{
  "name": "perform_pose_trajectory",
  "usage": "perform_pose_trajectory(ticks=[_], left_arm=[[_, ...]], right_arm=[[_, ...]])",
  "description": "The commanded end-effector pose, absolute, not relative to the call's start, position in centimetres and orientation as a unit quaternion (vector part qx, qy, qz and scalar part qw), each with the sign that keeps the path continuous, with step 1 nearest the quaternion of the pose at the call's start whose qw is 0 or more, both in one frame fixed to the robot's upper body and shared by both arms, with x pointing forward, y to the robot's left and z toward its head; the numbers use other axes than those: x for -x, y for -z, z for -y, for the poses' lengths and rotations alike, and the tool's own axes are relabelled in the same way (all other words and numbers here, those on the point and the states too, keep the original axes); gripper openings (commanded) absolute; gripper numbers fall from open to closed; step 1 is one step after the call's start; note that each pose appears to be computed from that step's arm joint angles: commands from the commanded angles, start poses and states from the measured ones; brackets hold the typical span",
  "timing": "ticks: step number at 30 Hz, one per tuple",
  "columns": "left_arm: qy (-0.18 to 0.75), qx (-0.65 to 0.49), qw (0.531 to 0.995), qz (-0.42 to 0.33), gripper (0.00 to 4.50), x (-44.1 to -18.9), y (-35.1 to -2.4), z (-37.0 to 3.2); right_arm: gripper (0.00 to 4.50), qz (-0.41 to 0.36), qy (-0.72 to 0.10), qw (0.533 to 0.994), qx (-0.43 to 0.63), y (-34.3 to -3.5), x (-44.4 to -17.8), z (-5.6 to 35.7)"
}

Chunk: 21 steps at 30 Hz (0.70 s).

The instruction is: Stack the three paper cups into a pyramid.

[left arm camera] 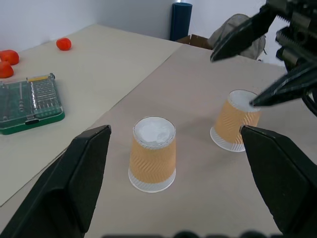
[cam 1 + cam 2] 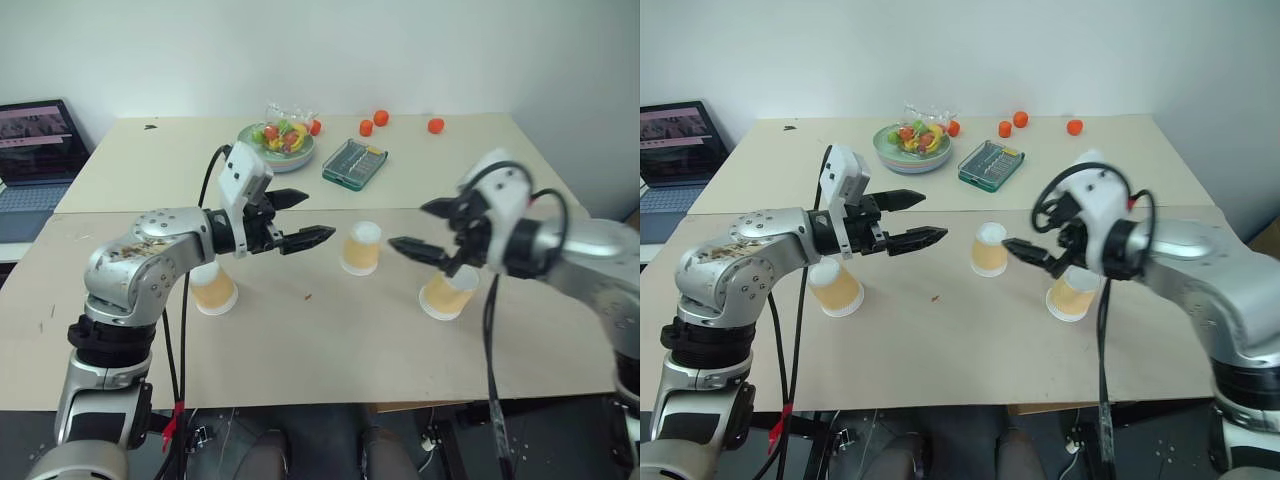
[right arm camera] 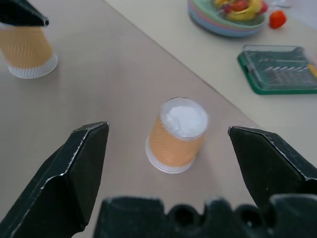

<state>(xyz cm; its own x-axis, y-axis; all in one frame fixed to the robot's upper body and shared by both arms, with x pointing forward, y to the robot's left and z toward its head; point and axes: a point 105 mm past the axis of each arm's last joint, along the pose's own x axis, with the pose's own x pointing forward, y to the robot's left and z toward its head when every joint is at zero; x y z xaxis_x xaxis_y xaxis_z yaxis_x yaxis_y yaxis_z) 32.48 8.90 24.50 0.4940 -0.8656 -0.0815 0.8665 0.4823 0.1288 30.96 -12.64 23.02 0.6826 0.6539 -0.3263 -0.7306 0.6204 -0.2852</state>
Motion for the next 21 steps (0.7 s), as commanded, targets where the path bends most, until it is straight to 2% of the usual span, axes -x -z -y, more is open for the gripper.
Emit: perform_pose_trajectory(ticks=[1, 10, 21], left_arm=[[0.494, -0.097, 0.863, 0.027, 4.44, -32.2, -26.3, -9.5], [0.418, -0.136, 0.898, -0.011, 4.44, -33.3, -24.9, -13.2], [0.393, -0.115, 0.912, 0.006, 4.44, -33.3, -24.7, -12.7]], right_arm=[[4.50, -0.068, -0.389, 0.893, 0.218, -24.1, -32.0, 12.1], [4.50, -0.086, -0.397, 0.879, 0.249, -23.1, -34.9, 12.1], [4.50, -0.084, -0.422, 0.861, 0.273, -23.2, -37.1, 11.2]])
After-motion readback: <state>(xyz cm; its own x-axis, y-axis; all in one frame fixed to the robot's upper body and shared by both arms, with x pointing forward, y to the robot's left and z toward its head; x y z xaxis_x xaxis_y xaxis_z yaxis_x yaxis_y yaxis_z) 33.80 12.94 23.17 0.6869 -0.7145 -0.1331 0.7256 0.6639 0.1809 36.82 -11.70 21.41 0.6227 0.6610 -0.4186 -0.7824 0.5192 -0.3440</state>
